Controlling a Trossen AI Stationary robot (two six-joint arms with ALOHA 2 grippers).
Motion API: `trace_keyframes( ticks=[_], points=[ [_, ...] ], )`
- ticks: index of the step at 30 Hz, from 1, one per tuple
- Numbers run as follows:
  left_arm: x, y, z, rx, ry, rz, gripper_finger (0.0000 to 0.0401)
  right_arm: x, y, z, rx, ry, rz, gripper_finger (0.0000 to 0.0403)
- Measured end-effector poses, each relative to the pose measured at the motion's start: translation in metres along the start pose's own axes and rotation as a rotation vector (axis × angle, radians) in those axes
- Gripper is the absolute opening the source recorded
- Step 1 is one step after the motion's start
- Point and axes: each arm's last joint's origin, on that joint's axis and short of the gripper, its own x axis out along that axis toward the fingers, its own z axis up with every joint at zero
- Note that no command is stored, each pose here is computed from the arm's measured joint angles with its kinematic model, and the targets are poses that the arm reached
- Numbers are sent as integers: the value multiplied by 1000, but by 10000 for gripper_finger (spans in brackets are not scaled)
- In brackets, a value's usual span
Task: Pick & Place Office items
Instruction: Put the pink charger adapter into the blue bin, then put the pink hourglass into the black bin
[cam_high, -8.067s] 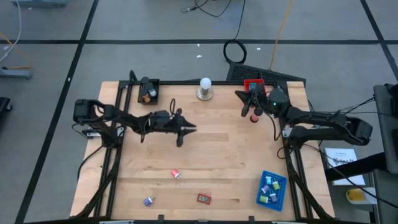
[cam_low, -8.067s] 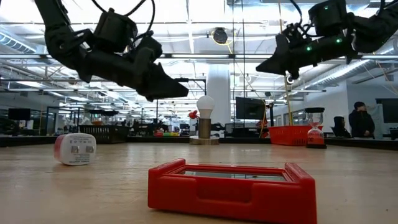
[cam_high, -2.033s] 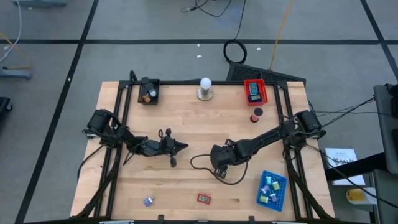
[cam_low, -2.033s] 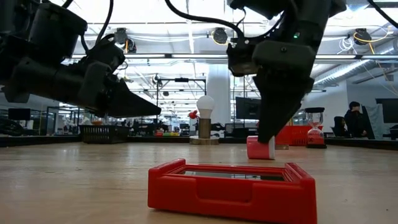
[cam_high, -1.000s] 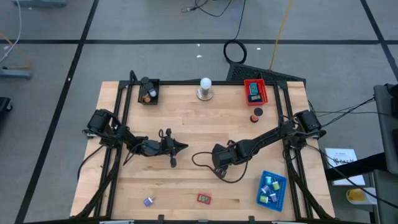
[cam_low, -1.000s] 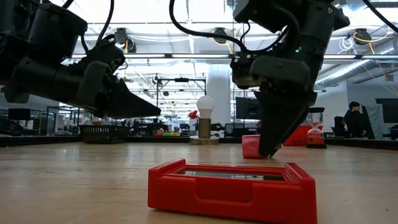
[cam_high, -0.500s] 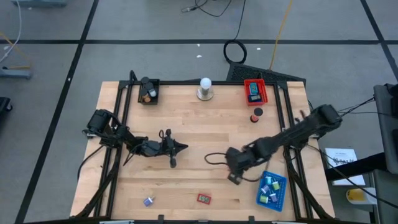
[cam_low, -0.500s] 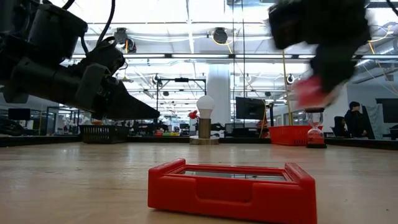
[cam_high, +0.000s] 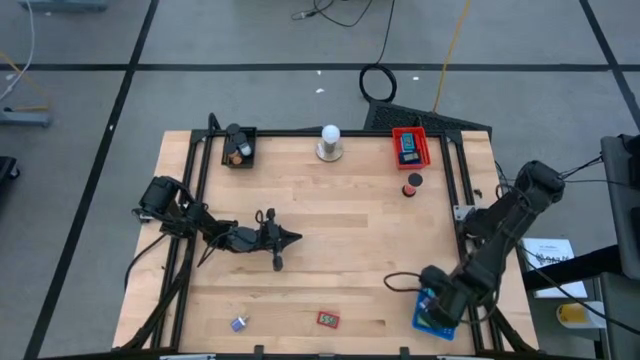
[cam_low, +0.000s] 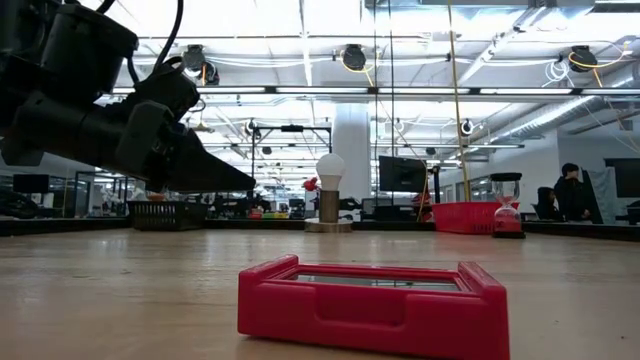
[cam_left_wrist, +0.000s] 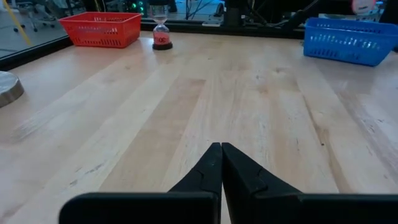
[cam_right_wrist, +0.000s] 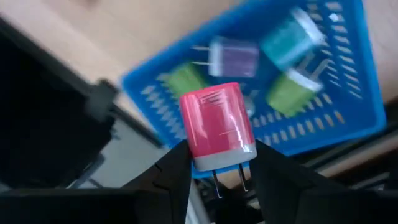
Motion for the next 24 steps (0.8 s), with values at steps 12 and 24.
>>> trace_keyframes(
  ticks=[12,24],
  points=[
    [0,0,0,3,0,1,4,51,-24,3,-11,30,2,136],
    [0,0,-1,1,7,4,9,56,-24,9,31,171,30,215]
  ],
)
